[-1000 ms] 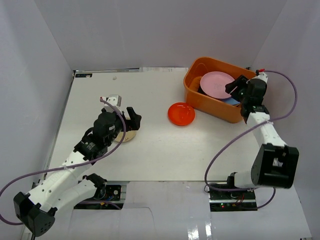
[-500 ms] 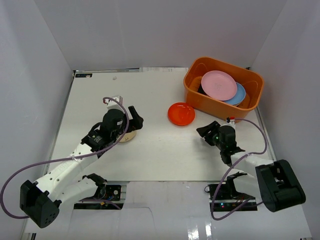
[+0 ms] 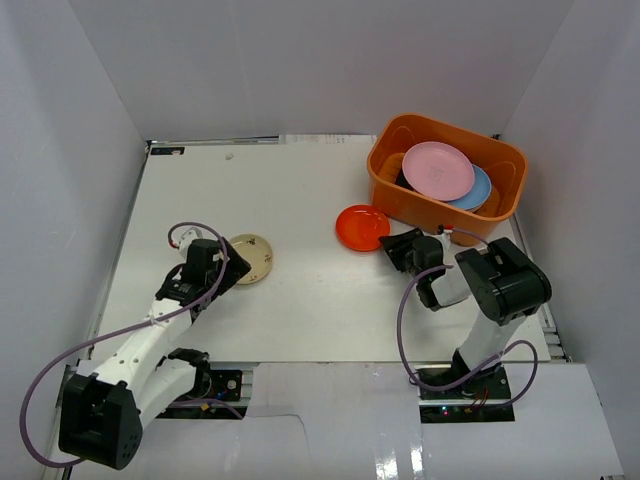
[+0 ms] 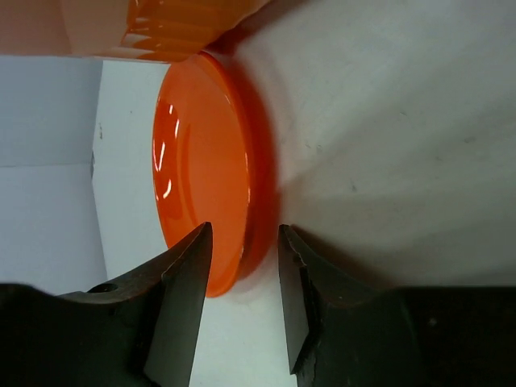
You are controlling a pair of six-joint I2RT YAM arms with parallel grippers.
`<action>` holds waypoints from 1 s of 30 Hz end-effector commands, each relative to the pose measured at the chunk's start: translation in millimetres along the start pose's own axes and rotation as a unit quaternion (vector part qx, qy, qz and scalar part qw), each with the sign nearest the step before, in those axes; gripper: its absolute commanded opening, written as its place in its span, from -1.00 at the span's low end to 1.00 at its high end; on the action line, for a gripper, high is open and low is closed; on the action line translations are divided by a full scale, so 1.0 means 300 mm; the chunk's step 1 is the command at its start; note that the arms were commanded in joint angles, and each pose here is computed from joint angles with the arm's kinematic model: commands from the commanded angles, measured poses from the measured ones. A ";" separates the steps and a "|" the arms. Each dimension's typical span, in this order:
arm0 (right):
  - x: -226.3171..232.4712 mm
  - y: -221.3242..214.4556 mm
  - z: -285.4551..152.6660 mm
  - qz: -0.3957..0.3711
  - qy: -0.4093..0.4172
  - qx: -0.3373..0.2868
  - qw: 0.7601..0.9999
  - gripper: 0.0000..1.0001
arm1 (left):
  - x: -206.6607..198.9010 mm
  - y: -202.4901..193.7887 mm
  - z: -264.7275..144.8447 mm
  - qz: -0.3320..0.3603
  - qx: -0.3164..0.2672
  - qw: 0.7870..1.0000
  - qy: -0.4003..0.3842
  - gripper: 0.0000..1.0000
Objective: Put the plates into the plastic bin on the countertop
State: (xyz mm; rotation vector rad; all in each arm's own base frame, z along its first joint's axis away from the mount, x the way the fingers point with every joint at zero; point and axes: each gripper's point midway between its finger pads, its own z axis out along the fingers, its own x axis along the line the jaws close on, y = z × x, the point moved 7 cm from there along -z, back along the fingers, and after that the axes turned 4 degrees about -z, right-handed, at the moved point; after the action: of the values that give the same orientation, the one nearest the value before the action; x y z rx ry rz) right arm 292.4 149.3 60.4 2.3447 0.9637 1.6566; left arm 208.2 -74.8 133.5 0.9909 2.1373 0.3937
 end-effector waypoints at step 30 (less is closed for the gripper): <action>0.650 0.593 -0.117 -0.279 0.132 -0.174 0.935 -0.85 | 0.103 -0.009 0.173 -0.146 0.000 0.989 0.007 -0.01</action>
State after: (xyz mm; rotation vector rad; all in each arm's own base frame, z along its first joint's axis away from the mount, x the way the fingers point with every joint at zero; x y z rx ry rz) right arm 353.7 170.1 332.6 1.3839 1.1518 2.1065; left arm 228.2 -54.8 80.8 0.6772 2.2770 0.2598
